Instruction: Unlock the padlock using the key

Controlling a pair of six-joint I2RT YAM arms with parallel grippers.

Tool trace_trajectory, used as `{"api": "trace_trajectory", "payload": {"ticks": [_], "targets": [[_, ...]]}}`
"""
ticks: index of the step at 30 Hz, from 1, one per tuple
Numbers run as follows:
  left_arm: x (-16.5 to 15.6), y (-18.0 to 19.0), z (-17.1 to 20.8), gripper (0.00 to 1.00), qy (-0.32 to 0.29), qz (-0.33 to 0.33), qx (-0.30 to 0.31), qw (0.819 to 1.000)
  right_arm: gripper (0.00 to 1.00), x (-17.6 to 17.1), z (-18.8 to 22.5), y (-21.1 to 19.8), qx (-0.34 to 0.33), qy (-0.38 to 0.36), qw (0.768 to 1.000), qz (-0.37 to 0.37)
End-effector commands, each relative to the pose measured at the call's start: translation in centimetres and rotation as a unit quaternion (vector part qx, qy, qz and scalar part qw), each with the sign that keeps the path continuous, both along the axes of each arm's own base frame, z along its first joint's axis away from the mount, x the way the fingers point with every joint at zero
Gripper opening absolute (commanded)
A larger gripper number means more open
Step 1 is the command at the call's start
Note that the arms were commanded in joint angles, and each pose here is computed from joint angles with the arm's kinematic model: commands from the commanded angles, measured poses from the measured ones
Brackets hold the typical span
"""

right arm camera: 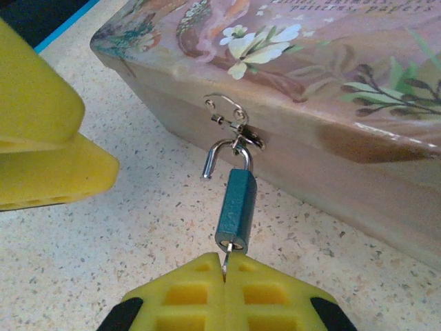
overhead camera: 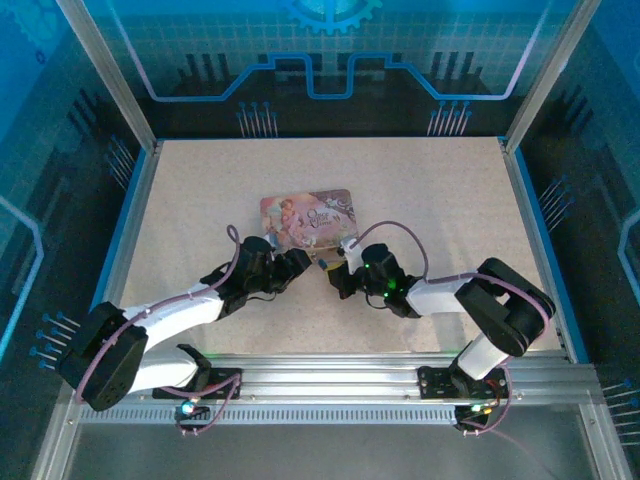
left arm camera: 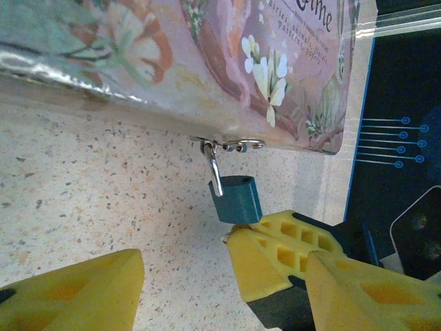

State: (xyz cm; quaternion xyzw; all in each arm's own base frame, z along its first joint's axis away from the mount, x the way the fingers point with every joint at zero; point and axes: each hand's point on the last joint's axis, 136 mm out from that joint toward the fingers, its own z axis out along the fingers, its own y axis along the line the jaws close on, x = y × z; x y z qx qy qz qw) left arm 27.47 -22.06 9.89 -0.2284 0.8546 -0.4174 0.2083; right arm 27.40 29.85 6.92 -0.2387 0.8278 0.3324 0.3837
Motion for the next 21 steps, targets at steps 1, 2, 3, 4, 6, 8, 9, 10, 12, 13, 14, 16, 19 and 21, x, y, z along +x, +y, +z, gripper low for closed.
{"api": "trace_trajectory", "payload": {"ticks": [1, 2, 3, 4, 6, 8, 9, 10, 12, 13, 14, 16, 19, 21], "targets": [[0.5, 0.7, 2.0, 0.68, -0.025, 0.002, 0.023, 0.999, 0.0, 0.3, 0.8, -0.3, 0.027, 0.048, 0.998, -0.01], [0.5, 1.0, 2.3, 0.69, -0.028, 0.004, 0.028, 0.999, 0.0, 0.2, 0.9, -0.3, 0.032, 0.06, 0.998, -0.009], [0.6, 1.5, 2.7, 0.7, -0.033, 0.008, 0.031, 0.999, 0.0, 0.1, 0.8, -0.2, 0.038, 0.076, 0.996, -0.009], [0.7, 2.0, 3.0, 0.71, -0.037, 0.011, 0.035, 0.999, 0.0, -0.1, 0.8, -0.1, 0.043, 0.09, 0.995, -0.009], [0.7, 2.9, 3.5, 0.73, -0.042, 0.02, 0.04, 0.998, 0.0, -0.4, 0.4, 0.0, 0.052, 0.119, 0.991, -0.013], [0.8, 3.8, 3.7, 0.74, -0.044, 0.029, 0.043, 0.998, 0.0, -0.5, -0.1, 0.0, 0.059, 0.143, 0.988, -0.019], [0.9, 4.3, 3.8, 0.75, -0.045, 0.034, 0.043, 0.997, 0.0, -0.4, -0.3, 0.0, 0.063, 0.152, 0.986, -0.021], [0.9, 4.7, 3.9, 0.76, -0.044, 0.038, 0.044, 0.997, 0.0, -0.4, -0.5, -0.2, 0.064, 0.157, 0.985, -0.026], [1.0, 5.5, 4.0, 0.78, -0.043, 0.044, 0.045, 0.997, 0.0, -0.1, -0.4, -0.3, 0.069, 0.164, 0.984, -0.031], [1.2, 5.9, 4.1, 0.79, -0.042, 0.046, 0.044, 0.997, 0.0, 0.0, -0.5, -0.3, 0.071, 0.168, 0.983, -0.034], [1.3, 6.2, 4.0, 0.79, -0.039, 0.047, 0.044, 0.997, 0.0, 0.0, -0.5, -0.3, 0.073, 0.171, 0.982, -0.034], [1.6, 7.0, 4.0, 0.8, -0.036, 0.049, 0.043, 0.997, 0.01, 0.1, -0.9, -0.3, 0.074, 0.184, 0.98, -0.034], [2.2, 8.0, 3.7, 0.8, -0.029, 0.053, 0.042, 0.997, 0.02, 0.4, -1.4, -0.4, 0.081, 0.198, 0.976, -0.034], [2.5, 8.4, 3.5, 0.8, -0.025, 0.052, 0.039, 0.998, 0.03, 0.7, -1.7, -0.5, 0.085, 0.203, 0.975, -0.036]]}}
